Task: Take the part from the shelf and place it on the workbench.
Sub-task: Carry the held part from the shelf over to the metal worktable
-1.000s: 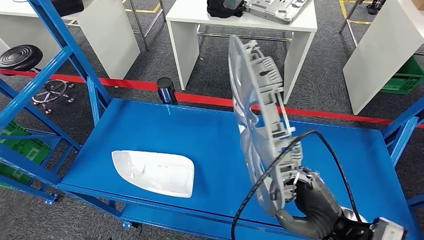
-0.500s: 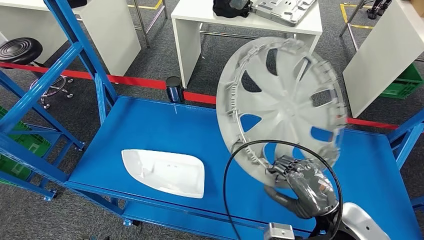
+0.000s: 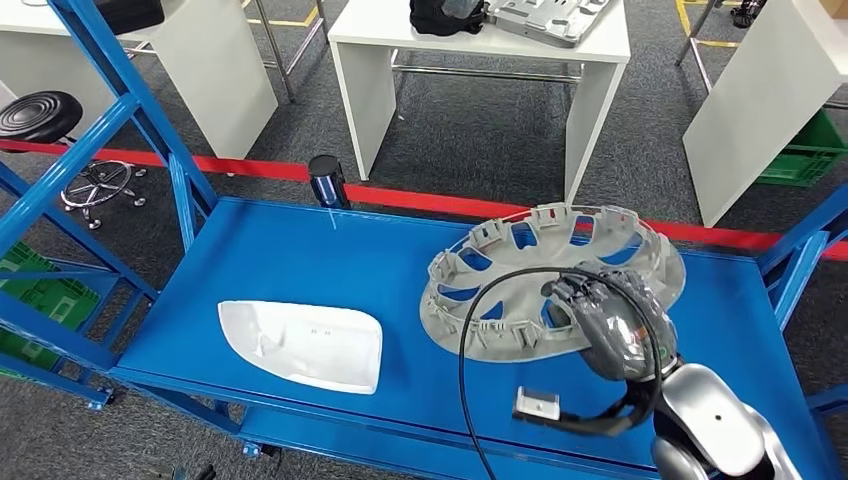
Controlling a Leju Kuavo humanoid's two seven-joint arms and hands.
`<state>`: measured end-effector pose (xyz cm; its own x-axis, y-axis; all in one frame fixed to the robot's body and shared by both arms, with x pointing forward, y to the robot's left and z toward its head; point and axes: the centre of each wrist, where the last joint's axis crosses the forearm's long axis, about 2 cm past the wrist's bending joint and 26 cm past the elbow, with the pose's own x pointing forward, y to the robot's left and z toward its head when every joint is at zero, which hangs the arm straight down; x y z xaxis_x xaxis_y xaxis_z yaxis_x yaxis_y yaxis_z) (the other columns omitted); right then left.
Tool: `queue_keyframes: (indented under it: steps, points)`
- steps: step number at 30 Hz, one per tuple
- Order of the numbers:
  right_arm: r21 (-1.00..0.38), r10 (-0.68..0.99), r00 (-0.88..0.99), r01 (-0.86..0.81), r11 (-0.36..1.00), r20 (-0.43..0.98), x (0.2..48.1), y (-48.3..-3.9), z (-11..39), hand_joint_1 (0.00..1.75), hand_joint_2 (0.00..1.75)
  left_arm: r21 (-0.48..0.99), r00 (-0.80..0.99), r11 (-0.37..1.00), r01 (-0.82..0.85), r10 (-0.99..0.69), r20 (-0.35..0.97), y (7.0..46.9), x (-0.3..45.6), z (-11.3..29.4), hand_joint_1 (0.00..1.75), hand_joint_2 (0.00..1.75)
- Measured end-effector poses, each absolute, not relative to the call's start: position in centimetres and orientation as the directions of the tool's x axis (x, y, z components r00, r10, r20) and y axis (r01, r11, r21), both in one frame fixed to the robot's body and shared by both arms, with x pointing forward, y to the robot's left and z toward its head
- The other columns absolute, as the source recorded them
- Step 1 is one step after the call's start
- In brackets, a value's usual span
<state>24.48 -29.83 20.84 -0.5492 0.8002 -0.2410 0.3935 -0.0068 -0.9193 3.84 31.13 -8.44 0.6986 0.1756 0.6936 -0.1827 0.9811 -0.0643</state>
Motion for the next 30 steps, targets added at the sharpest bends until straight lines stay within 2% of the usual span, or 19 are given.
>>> queue_keyframes:
  steps: [9, 15, 18, 22, 25, 30]
  points:
    - [-0.916, 0.821, -0.470, 0.373, -0.149, -0.325, 29.2, -30.9, 20.2, 1.75, 1.75, -0.045, 0.685, 0.982, -0.186, 0.162, 0.710, 32.0, 4.3, -8.6, 0.00, 1.75]
    - [-0.932, 0.843, -0.463, 0.343, -0.113, -0.273, 30.1, -31.3, 19.4, 1.75, 1.75, -0.056, 0.687, 0.981, -0.187, 0.171, 0.706, 31.7, 4.3, -8.7, 0.00, 1.75]
    - [-0.939, 0.860, -0.471, 0.343, -0.026, -0.196, 30.5, -31.1, 19.7, 1.75, 1.75, -0.060, 0.684, 0.980, -0.191, 0.176, 0.708, 31.7, 4.3, -8.8, 0.00, 1.75]
    - [-0.934, 0.865, -0.502, 0.310, 0.178, -0.002, 30.8, -30.7, 20.1, 1.75, 1.75, -0.061, 0.680, 0.978, -0.197, 0.181, 0.710, 31.9, 4.3, -8.8, 0.00, 1.75]
    - [-0.905, 0.851, -0.517, 0.312, 0.289, 0.093, 30.9, -30.5, 20.6, 1.75, 1.75, -0.060, 0.678, 0.978, -0.200, 0.182, 0.712, 32.0, 4.3, -8.8, 0.00, 1.75]
    - [-0.755, 0.706, -0.582, 0.224, 0.616, 0.404, 30.5, -30.4, 21.2, 1.75, 1.75, -0.056, 0.676, 0.976, -0.211, 0.188, 0.712, 32.1, 4.2, -8.8, 0.00, 1.75]
